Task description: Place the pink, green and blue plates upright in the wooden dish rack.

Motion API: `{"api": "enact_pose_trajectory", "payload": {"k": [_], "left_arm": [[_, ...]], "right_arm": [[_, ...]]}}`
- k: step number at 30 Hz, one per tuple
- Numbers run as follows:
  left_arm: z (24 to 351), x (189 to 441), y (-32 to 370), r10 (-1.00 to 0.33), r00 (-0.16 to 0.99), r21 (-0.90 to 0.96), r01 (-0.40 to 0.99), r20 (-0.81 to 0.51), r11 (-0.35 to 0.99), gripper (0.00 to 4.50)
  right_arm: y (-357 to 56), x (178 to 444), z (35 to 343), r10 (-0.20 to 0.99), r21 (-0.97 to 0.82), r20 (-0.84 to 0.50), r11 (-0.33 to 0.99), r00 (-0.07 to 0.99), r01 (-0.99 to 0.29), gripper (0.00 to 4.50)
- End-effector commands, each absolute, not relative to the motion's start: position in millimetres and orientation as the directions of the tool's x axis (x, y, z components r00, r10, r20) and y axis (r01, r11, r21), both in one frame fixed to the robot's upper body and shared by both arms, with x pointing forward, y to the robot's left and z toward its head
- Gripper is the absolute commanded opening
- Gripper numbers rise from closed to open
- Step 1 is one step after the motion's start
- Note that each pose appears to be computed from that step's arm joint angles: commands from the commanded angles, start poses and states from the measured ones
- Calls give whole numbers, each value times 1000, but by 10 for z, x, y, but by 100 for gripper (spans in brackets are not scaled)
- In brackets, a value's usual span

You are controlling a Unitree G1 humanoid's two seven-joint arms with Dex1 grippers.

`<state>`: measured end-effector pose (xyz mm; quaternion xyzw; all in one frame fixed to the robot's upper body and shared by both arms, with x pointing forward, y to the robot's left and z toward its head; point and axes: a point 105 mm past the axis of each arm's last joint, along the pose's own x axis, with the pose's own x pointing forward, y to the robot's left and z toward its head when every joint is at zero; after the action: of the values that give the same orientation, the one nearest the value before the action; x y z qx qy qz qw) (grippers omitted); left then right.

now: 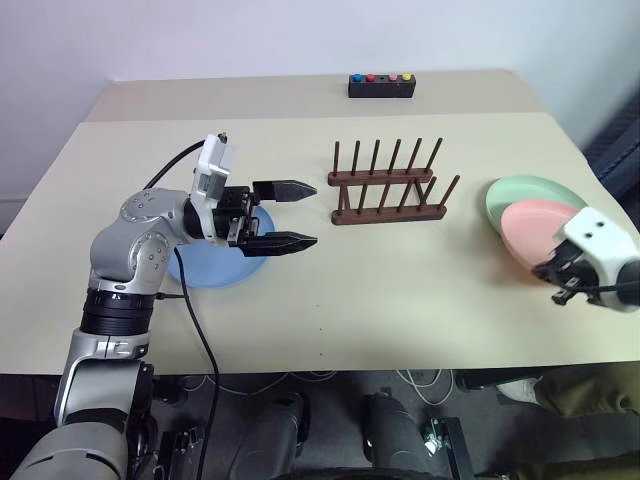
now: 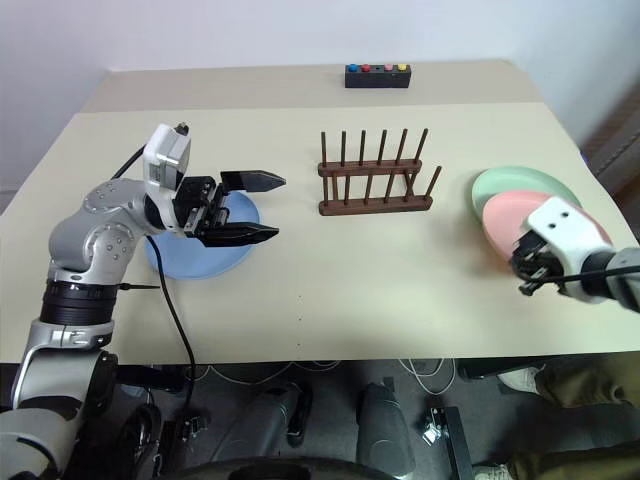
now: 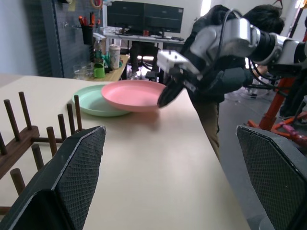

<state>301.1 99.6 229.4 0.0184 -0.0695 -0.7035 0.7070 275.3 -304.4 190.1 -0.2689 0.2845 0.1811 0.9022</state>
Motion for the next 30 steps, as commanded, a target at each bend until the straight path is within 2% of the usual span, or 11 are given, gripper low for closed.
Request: {"api": "enact_pose_trajectory", "payload": {"k": [1, 5, 8, 11, 14, 20, 23, 30], "left_arm": [[2391, 2991, 994, -995, -8, 172, 985, 99, 9, 450], [2387, 3003, 989, -994, 1, 178, 984, 107, 20, 450], [2404, 2999, 1001, -993, 10, 179, 983, 119, 32, 450], [2387, 2998, 1017, -993, 25, 178, 983, 117, 46, 450], [2409, 2978, 1037, -991, 37, 176, 983, 129, 59, 450], [2437, 2927, 1102, -988, 69, 176, 980, 139, 93, 450], [2459, 2880, 1154, -984, 91, 166, 979, 151, 115, 450], [2363, 2756, 1357, -976, 177, 137, 971, 127, 194, 450]], "right_arm": [[-2841, 2908, 2544, 329, -375, -355, 807, 875, -456, 8], [-2655, 3069, 3065, 470, -270, -75, 839, 880, -471, 8], [-2548, 3142, 3331, 560, -140, 107, 827, 822, -545, 8], [-2518, 3232, 3564, 610, 35, 295, 762, 735, -647, 8], [-2560, 3334, 3689, 622, 221, 449, 619, 642, -754, 8], [-2542, 3490, 3697, 630, 380, 568, 371, 531, -847, 8], [-2582, 3570, 3655, 608, 446, 602, 281, 518, -850, 8], [-2591, 3751, 3441, 587, 558, 592, 196, 552, -806, 8]]}}
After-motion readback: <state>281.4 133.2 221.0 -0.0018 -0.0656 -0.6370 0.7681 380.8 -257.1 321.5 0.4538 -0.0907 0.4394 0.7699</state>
